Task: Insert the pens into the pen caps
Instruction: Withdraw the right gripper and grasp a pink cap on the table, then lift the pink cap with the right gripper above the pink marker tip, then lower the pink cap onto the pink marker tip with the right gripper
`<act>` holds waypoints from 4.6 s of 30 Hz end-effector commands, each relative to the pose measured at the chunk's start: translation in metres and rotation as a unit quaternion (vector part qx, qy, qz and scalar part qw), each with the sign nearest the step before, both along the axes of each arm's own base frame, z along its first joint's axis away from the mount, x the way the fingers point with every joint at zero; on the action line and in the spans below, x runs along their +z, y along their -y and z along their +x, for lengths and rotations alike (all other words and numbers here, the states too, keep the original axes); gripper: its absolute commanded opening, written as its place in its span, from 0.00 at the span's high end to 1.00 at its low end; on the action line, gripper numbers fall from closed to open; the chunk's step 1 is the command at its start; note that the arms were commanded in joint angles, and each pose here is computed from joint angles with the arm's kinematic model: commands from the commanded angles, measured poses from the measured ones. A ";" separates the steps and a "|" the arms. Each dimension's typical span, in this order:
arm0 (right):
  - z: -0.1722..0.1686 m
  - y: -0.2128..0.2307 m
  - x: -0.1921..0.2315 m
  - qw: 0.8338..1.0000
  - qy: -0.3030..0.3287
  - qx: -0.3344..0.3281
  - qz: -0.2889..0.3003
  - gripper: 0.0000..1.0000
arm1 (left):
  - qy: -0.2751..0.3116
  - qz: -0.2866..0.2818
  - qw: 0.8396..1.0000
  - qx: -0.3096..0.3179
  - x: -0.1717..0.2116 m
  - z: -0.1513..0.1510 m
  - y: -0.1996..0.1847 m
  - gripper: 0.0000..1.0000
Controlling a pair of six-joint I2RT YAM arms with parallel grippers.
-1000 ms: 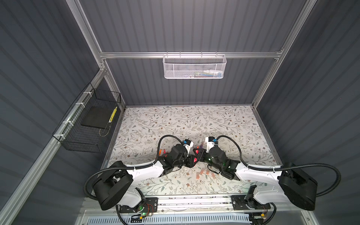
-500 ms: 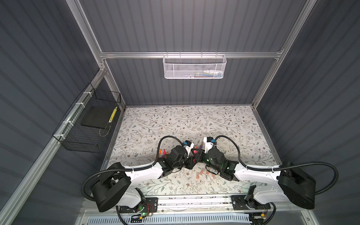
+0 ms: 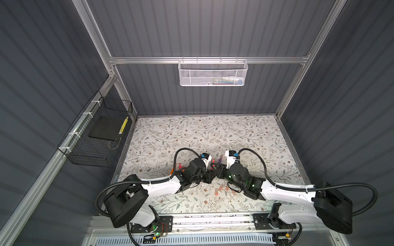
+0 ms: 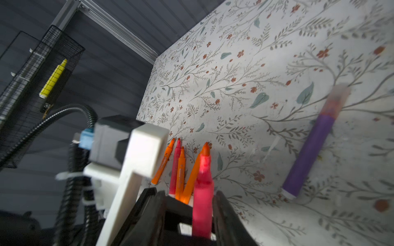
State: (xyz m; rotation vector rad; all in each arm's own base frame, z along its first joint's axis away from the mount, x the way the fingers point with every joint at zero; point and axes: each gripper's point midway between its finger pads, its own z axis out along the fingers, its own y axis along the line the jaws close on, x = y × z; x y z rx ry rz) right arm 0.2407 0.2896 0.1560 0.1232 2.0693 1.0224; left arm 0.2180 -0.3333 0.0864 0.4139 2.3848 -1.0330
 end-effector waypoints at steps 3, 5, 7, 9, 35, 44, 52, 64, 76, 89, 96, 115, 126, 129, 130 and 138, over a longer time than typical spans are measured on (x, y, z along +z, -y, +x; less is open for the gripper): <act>-0.007 0.051 -0.021 0.994 0.001 -0.052 -0.092 0.45 | -0.024 0.027 0.999 0.034 -0.018 0.012 -0.011 1.00; -0.008 0.067 -0.019 0.990 0.006 -0.070 -0.119 0.41 | -0.019 0.036 0.998 0.042 -0.018 0.014 -0.016 1.00; -0.008 0.080 -0.015 0.985 0.008 -0.081 -0.154 0.39 | -0.015 0.044 0.998 0.050 -0.017 0.016 -0.021 1.00; -0.008 0.090 -0.017 0.979 0.000 -0.088 -0.186 0.38 | -0.011 0.051 0.997 0.056 -0.015 0.016 -0.025 1.00; -0.007 0.128 -0.106 0.945 -0.135 -0.077 -0.286 0.49 | 0.025 0.052 0.996 0.074 0.007 0.014 -0.045 1.00; 0.002 0.104 -0.124 0.935 -0.164 -0.038 -0.311 0.61 | 0.027 0.049 0.996 0.073 0.011 0.013 -0.045 1.00; -0.001 0.103 -0.137 0.927 -0.185 -0.030 -0.325 0.71 | 0.030 0.052 0.996 0.073 0.011 0.013 -0.046 1.00; -0.008 0.105 -0.154 0.911 -0.207 -0.023 -0.357 0.83 | 0.029 0.054 0.996 0.071 0.010 0.014 -0.045 1.00; 0.000 0.104 -0.124 0.938 -0.162 -0.050 -0.302 0.95 | 0.027 0.041 0.998 0.049 0.013 0.011 -0.036 1.00; 0.016 0.088 -0.018 0.989 -0.028 -0.065 -0.131 1.00 | 0.036 -0.025 0.999 -0.016 0.029 -0.004 -0.013 1.00; 0.019 0.076 0.040 0.997 0.042 -0.062 -0.011 1.00 | 0.040 -0.056 0.997 -0.041 0.037 -0.011 -0.004 1.00; 0.029 0.023 0.068 0.992 0.067 -0.023 0.105 1.00 | 0.053 -0.078 0.994 -0.054 0.043 -0.015 0.001 1.00; 0.051 0.007 0.063 0.992 0.065 -0.038 0.098 1.00 | 0.054 -0.082 0.993 -0.066 0.044 -0.019 0.006 1.00; 0.053 0.003 0.064 0.993 0.065 -0.034 0.098 1.00 | 0.055 -0.082 0.993 -0.067 0.045 -0.020 0.006 1.00; 0.053 0.002 0.065 0.992 0.065 -0.035 0.098 1.00 | 0.054 -0.081 0.993 -0.066 0.044 -0.020 0.005 1.00; 0.056 0.002 0.065 0.992 0.067 -0.038 0.098 1.00 | 0.057 -0.085 0.993 -0.066 0.046 -0.021 0.004 1.00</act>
